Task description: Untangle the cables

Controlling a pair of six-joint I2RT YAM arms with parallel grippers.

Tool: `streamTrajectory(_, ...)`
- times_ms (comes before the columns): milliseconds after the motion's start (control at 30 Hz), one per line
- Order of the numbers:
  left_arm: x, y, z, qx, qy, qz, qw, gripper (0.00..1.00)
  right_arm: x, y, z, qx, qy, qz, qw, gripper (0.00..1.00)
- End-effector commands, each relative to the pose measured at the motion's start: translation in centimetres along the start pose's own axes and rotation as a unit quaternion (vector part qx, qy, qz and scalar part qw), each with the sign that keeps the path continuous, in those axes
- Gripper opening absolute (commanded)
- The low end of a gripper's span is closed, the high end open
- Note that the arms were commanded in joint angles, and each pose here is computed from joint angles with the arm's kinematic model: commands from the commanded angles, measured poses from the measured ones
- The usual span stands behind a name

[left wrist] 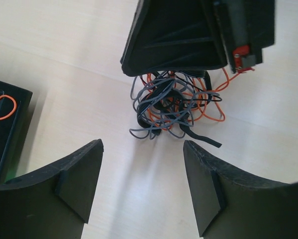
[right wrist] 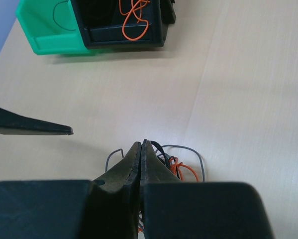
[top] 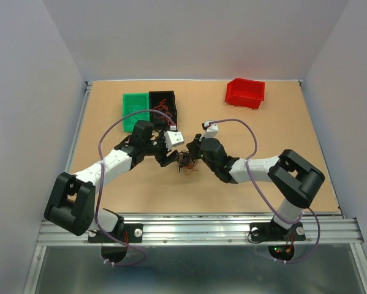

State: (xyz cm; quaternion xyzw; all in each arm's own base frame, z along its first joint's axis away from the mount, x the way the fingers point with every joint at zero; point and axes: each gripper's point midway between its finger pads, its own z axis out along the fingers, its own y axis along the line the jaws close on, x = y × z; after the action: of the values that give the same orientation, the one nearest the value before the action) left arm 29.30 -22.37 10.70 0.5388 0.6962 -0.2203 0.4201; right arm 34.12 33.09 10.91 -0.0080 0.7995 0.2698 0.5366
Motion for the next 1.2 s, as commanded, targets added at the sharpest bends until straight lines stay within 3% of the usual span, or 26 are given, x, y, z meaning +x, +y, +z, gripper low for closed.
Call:
streamTrajectory(0, -1.7, 0.0, -0.2, -0.019, -0.043, 0.056, 0.997, 0.77, -1.5, 0.5, -0.1, -0.006, -0.026, 0.014, 1.0, 0.01)
streamTrajectory(800, -0.7, 1.6, 3.2, -0.074, -0.015, 0.094, 0.993, 0.68, -1.8, 0.9, -0.4, -0.02, -0.033, 0.027, 0.999, 0.01)
streamTrajectory(900, -0.2, 1.6, 4.0, -0.073, -0.003, 0.091, 0.993, 0.56, -1.8, 0.9, -0.4, -0.02, -0.034, 0.028, 0.999, 0.0)
streamTrajectory(933, -0.3, 1.8, 4.1, -0.074, 0.001, 0.091, 0.993, 0.44, -1.9, 0.8, -0.4, -0.018, -0.036, 0.029, 0.999, 0.01)
streamTrajectory(1000, -0.1, 1.6, 4.4, -0.071, 0.006, 0.09, 0.993, 0.34, -2.0, 0.8, -0.5, -0.017, -0.037, 0.031, 0.999, 0.01)
streamTrajectory(1100, 0.0, 1.3, 4.6, -0.071, 0.013, 0.096, 0.993, 0.01, -2.1, 0.7, -0.6, -0.014, -0.04, 0.033, 0.999, 0.0)
streamTrajectory(1167, -0.2, 1.3, 4.5, -0.073, 0.01, 0.097, 0.993, 0.0, -2.2, 0.2, -0.9, -0.006, -0.044, 0.033, 0.998, 0.0)
